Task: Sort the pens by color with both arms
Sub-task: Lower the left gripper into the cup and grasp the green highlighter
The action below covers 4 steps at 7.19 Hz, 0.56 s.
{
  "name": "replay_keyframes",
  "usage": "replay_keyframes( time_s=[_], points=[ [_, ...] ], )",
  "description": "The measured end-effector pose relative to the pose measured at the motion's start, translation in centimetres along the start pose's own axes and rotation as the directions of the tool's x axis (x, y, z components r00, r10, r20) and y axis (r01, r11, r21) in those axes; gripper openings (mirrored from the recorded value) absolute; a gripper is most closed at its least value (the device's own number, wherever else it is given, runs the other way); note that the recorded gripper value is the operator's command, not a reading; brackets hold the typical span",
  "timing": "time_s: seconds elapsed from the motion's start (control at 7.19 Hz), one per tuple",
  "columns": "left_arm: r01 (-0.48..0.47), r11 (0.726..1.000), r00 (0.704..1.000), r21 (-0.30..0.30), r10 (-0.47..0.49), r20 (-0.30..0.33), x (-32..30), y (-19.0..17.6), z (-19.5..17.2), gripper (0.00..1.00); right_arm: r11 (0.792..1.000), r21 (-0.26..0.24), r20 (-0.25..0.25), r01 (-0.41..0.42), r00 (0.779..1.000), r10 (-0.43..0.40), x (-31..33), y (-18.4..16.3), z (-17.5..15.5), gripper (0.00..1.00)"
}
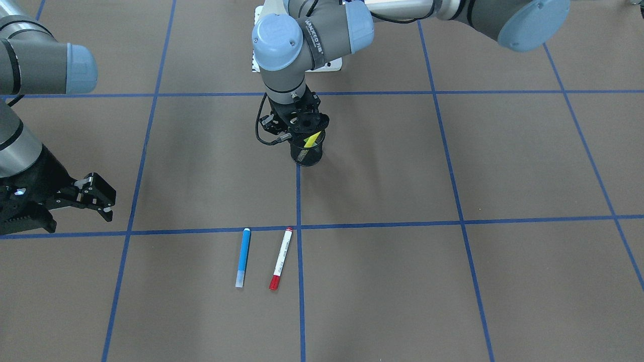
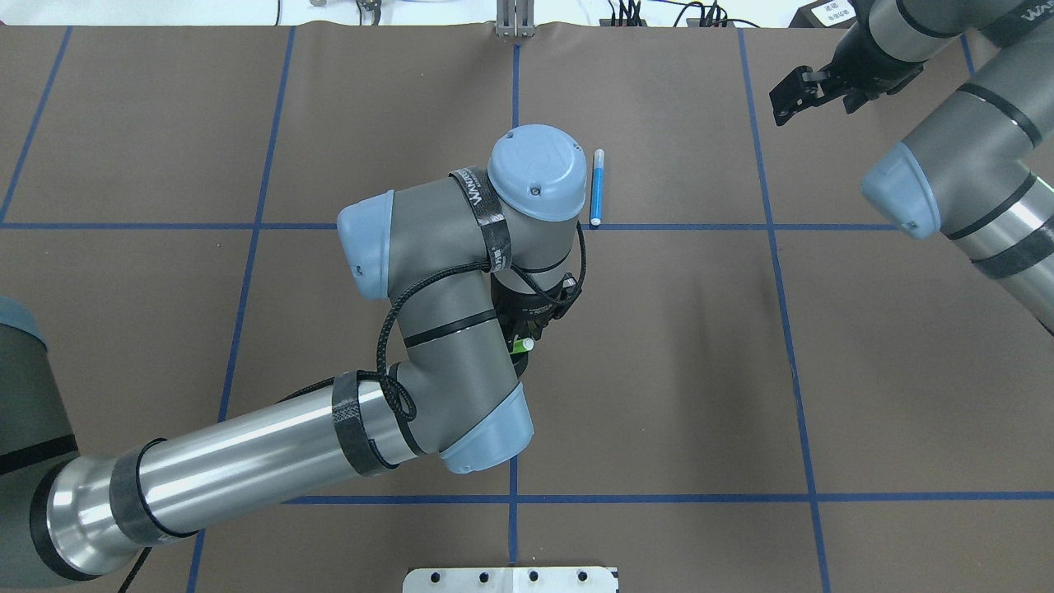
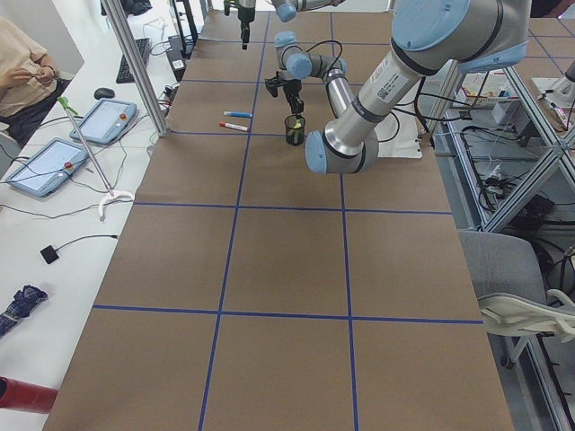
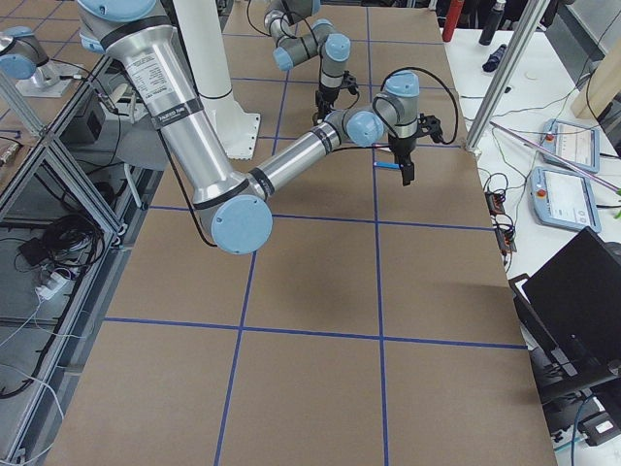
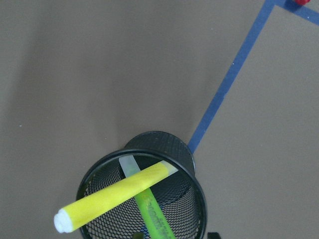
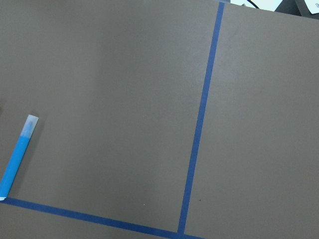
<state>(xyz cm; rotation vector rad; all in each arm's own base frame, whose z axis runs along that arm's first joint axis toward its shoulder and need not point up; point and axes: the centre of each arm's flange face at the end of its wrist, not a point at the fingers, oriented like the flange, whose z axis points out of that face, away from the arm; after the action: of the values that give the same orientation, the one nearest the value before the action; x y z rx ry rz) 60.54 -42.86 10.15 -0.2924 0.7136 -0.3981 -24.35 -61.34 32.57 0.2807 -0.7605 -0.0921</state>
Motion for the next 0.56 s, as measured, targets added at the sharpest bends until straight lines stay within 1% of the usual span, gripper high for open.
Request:
replay_keyframes(
  time_s=[0.28,0.56],
  points=[
    [0.000,1.000,1.000,-0.001,0.000,0.001,-0.02,0.06,0.03,0.34,1.000,0.000,-0.001,0.000,1.000,0.000,-0.01,0.01,-0.03,1.00],
    [-0.002,1.000,1.000,-0.002,0.002,-0.001,-0.04,0.36,-0.01,0.34,1.000,-0.001,-0.001,-0.001,1.000,0.001,-0.01,0.02,-0.03,1.00]
  ],
)
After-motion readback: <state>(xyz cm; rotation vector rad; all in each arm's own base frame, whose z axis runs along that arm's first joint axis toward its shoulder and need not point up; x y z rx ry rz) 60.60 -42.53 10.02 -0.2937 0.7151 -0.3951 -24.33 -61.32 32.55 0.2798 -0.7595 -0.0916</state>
